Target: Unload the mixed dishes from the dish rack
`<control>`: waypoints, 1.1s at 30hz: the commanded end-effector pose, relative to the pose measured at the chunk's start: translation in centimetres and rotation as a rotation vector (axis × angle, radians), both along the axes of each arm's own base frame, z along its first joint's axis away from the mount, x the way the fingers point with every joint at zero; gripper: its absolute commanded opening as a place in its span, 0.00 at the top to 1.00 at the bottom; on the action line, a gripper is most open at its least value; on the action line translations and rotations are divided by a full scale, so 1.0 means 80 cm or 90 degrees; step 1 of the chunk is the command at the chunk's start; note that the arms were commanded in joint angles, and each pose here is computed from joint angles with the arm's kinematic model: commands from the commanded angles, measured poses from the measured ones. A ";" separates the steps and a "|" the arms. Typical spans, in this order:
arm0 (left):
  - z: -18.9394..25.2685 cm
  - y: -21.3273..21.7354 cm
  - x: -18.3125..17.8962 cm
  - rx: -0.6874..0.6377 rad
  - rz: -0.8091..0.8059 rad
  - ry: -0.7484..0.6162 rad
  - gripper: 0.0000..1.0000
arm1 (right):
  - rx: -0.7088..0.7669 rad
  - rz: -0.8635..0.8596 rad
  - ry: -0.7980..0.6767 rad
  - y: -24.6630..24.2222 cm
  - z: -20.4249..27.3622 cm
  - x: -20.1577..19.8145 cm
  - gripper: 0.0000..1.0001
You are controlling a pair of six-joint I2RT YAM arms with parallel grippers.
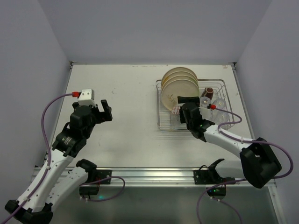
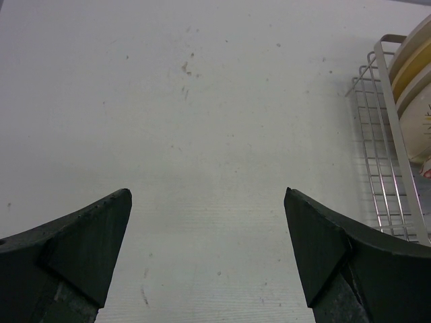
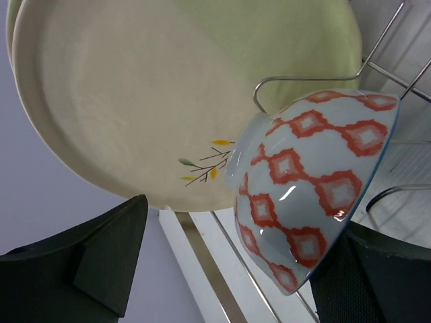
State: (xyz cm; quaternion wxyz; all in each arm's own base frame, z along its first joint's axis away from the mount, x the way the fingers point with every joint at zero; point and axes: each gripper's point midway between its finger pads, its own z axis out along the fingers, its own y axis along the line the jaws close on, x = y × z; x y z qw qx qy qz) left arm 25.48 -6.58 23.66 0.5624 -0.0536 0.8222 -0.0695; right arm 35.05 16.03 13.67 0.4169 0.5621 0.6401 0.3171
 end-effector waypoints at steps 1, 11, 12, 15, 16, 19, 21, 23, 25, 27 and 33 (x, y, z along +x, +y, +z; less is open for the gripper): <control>0.007 -0.007 0.005 -0.001 -0.017 -0.020 0.00 | -0.025 -0.034 -0.073 -0.012 0.026 0.016 0.11; 0.006 -0.012 0.005 -0.001 -0.031 -0.019 0.00 | -0.043 0.015 -0.167 -0.002 0.049 0.018 0.16; 0.006 -0.012 0.006 -0.002 -0.032 -0.019 0.00 | -0.044 0.015 -0.167 -0.004 0.046 0.016 0.17; 0.007 -0.012 0.004 -0.003 -0.034 -0.022 0.00 | -0.039 0.019 -0.195 -0.006 0.051 0.012 0.23; 0.007 -0.013 0.004 -0.004 -0.036 -0.023 0.00 | -0.039 0.023 -0.202 -0.005 0.054 0.011 0.23; 0.008 -0.014 0.004 -0.005 -0.040 -0.024 0.00 | -0.036 0.024 -0.209 -0.005 0.056 0.010 0.27; 0.008 -0.014 0.004 -0.006 -0.041 -0.025 0.00 | -0.036 0.024 -0.207 -0.006 0.053 0.009 0.30; 0.010 -0.014 0.003 -0.007 -0.042 -0.027 0.00 | -0.026 0.020 -0.208 -0.007 0.053 0.008 0.33; 0.010 -0.014 0.003 -0.007 -0.042 -0.027 0.00 | -0.016 0.017 -0.208 -0.009 0.051 0.005 0.35; 0.009 -0.015 0.003 -0.007 -0.045 -0.027 0.00 | -0.012 0.018 -0.213 -0.008 0.052 0.004 0.44; 0.010 -0.016 0.003 -0.008 -0.047 -0.028 0.00 | 0.006 0.015 -0.227 -0.010 0.050 0.002 0.57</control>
